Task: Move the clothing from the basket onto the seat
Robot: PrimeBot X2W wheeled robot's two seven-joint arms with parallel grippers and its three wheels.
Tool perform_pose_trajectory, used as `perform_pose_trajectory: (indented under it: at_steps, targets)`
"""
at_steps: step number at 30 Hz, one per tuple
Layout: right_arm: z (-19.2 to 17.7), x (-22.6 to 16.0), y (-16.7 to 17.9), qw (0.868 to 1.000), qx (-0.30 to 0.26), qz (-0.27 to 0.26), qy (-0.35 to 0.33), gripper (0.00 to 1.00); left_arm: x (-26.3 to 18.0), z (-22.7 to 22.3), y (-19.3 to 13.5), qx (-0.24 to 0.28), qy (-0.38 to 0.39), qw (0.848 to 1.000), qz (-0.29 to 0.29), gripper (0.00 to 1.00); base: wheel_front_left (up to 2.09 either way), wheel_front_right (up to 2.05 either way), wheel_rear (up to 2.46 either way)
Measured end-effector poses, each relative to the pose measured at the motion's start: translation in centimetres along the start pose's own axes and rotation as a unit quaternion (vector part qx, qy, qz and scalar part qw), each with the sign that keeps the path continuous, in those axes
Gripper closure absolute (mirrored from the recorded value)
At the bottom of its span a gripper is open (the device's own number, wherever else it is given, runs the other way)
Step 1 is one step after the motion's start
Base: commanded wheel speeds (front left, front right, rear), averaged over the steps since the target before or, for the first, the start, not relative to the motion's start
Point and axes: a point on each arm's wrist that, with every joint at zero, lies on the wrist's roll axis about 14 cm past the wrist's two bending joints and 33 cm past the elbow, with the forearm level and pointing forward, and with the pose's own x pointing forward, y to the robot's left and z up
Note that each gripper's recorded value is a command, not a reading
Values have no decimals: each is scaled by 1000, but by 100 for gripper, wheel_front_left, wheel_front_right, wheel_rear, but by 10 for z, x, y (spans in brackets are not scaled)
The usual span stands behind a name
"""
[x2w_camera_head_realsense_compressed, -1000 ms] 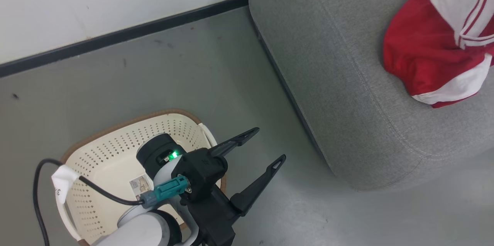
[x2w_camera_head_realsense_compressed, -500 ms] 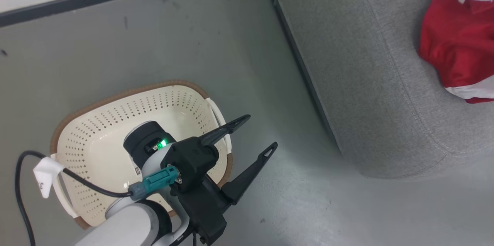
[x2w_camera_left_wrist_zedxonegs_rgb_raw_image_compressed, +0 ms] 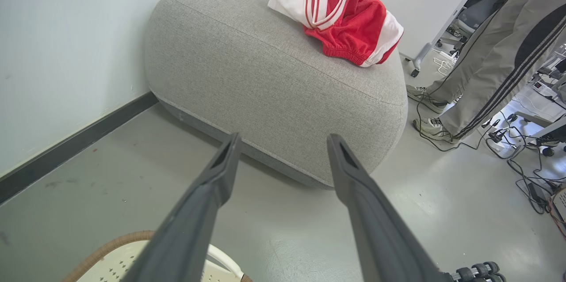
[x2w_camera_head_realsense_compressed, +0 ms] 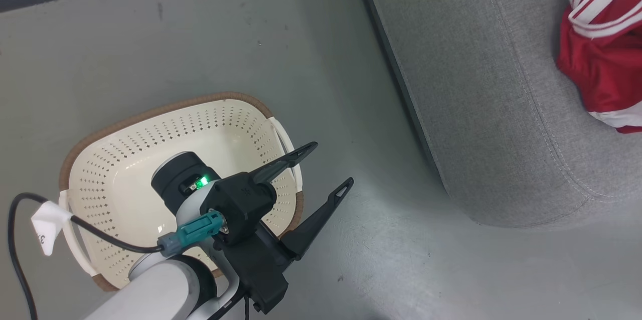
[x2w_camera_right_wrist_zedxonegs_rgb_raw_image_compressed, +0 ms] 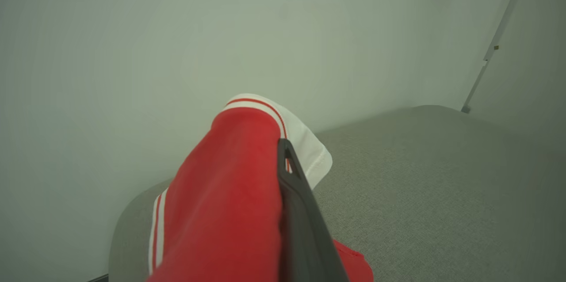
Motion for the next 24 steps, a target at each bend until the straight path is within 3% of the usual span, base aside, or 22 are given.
perform_pose_trajectory:
  at_steps: [10, 20, 21, 22, 23, 24]
  targets:
    - [-61, -17, -24, 987, -111, -37, 111, 100, -2, -2, 4, -3, 0, 1000, 5, 0, 0, 0, 0]
    - [-92, -31, -47, 969, -123, -89, 197, 100, -3, -2, 7, -2, 1, 1000, 13, 0, 0, 0, 0]
    - [-95, -32, -47, 967, -122, -90, 206, 87, -3, -2, 7, -2, 0, 1000, 13, 0, 0, 0, 0]
    - [-97, -33, -45, 966, -121, -88, 211, 65, -3, -1, 8, -1, -1, 1000, 14, 0, 0, 0, 0]
    - [-100, -34, -43, 964, -120, -87, 219, 15, -3, -1, 8, 0, -2, 1000, 14, 0, 0, 0, 0]
    - [-104, -36, -41, 963, -118, -86, 227, 0, -3, 0, 8, 0, -2, 1000, 15, 0, 0, 0, 0]
